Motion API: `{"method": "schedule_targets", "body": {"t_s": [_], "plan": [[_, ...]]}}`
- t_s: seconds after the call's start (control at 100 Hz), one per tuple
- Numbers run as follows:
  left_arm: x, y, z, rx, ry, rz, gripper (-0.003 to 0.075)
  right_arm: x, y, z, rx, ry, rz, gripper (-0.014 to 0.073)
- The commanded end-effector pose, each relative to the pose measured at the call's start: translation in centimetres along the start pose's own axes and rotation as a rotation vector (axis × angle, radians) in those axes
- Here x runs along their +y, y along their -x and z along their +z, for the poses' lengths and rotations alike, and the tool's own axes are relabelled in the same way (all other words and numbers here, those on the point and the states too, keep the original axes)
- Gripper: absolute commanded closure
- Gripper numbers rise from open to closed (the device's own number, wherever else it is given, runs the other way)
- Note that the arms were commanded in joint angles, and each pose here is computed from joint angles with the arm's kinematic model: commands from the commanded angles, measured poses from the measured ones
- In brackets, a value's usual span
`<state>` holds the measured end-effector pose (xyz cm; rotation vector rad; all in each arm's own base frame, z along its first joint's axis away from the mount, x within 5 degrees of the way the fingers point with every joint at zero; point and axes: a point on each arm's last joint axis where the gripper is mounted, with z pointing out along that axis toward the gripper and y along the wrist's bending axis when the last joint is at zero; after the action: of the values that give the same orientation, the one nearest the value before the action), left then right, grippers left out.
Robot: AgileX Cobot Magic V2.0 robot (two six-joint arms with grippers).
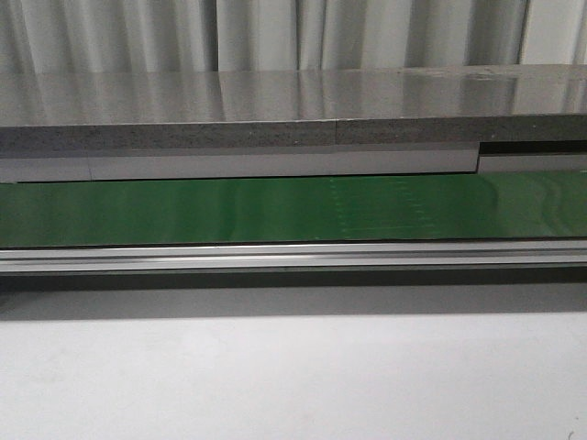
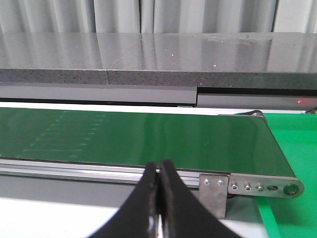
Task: Move button from left to right
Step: 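Lower the left gripper toward the yellow button in the blue tray, then grasp the yellow-capped button's black base with the left gripper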
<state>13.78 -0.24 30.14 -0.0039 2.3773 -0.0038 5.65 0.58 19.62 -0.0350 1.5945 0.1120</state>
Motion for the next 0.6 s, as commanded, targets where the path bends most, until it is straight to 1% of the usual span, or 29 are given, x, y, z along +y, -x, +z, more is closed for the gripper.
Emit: {"method": "schedule_targets", "body": {"t_s": [0.0, 0.04, 0.09, 0.12, 0.13, 0.14, 0.16, 0.2, 0.21, 0.23, 0.24, 0.25, 0.26, 0.27, 0.28, 0.3, 0.31, 0.32, 0.33, 0.35, 0.38, 0.4, 0.41, 0.59], "plan": [[-0.20, 1.37, -0.14, -0.056, -0.014, -0.012, 0.0738, -0.05, 1.40, -0.25, -0.112, -0.010, -0.014, 0.0663], [-0.21, 1.39, -0.01, -0.051, -0.014, -0.012, 0.0736, -0.05, 1.40, -0.25, -0.112, -0.010, -0.014, 0.0663], [-0.21, 1.40, 0.14, -0.042, -0.014, -0.012, 0.0713, -0.05, 1.40, -0.25, -0.112, -0.010, -0.014, 0.0663], [-0.21, 1.37, 0.14, -0.040, -0.014, -0.012, 0.0674, -0.05, 1.40, -0.25, -0.112, -0.010, -0.014, 0.0663], [-0.21, 1.35, 0.14, -0.037, -0.014, -0.012, 0.0674, -0.05, 1.40, -0.25, -0.112, -0.010, -0.014, 0.0663], [-0.21, 1.35, 0.14, -0.037, -0.014, -0.012, 0.0643, -0.05, 1.40, -0.25, -0.112, -0.010, -0.014, 0.0663], [-0.21, 1.32, 0.14, -0.034, -0.013, -0.010, 0.0618, -0.05, 1.40, -0.25, -0.112, -0.010, -0.014, 0.0663], [-0.21, 1.27, 0.15, -0.029, -0.013, -0.003, 0.0525, -0.05, 1.40, -0.25, -0.112, -0.010, -0.014, 0.0663], [-0.21, 1.25, 0.15, -0.027, -0.013, -0.001, 0.0488, -0.05, 1.40, -0.25, -0.112, -0.010, -0.014, 0.0663], [-0.21, 1.23, 0.15, -0.024, -0.013, -0.001, 0.0447, -0.05, 1.40, -0.25, -0.112, -0.010, -0.014, 0.0663], [-0.21, 1.23, 0.15, -0.024, -0.013, -0.001, 0.0404, -0.05, 1.40, -0.25, -0.112, -0.010, -0.014, 0.0663], [-0.21, 1.23, 0.15, -0.024, -0.013, -0.001, 0.0382, -0.05, 1.40, -0.25, -0.112, -0.010, -0.014, 0.0663], [-0.21, 1.23, 0.15, -0.024, -0.013, -0.001, 0.0335, -0.05, 1.40, -0.25, -0.112, -0.010, -0.014, 0.0663], [-0.21, 1.23, 0.15, -0.024, -0.013, -0.001, 0.0313, -0.05, 1.40, -0.25, -0.112, -0.010, -0.014, 0.0663], [-0.21, 1.23, 0.15, -0.024, -0.013, -0.001, 0.0267, -0.05, 1.40, -0.25, -0.112, -0.010, -0.014, 0.0663], [-0.21, 1.23, 0.15, -0.024, -0.013, -0.001, 0.0221, -0.05, 1.40, -0.25, -0.112, -0.010, -0.014, 0.0663], [-0.21, 1.23, 0.15, -0.024, -0.013, -0.001, 0.0178, -0.05, 1.40, -0.25, -0.112, -0.010, -0.014, 0.0663], [-0.21, 1.23, 0.15, -0.024, -0.013, -0.001, 0.0158, -0.05, 1.40, -0.25, -0.112, -0.010, -0.014, 0.0663], [-0.21, 1.23, 0.15, -0.024, -0.013, -0.001, 0.0120, -0.05, 1.40, -0.25, -0.112, -0.010, -0.014, 0.0663], [-0.21, 1.25, 0.15, -0.026, -0.013, -0.001, 0.0069, -0.05, 1.40, -0.25, -0.112, -0.010, -0.014, 0.0663], [-0.20, 1.26, 0.15, -0.028, -0.012, 0.001, 0.0016, -0.05, 1.40, -0.25, -0.112, -0.010, -0.014, 0.0663], [-0.18, 1.26, 0.15, -0.028, -0.010, 0.003, -0.0002, -0.05, 1.40, -0.25, -0.112, -0.010, -0.014, 0.0663], [-0.17, 1.26, 0.15, -0.028, -0.008, 0.004, 0.0001, -0.05, 1.40, -0.25, -0.112, -0.010, -0.014, 0.0663], [-0.14, 1.28, 0.14, -0.029, -0.005, 0.007, 0.0087, -0.05, 1.40, -0.25, -0.112, -0.010, -0.014, 0.0663]]}}
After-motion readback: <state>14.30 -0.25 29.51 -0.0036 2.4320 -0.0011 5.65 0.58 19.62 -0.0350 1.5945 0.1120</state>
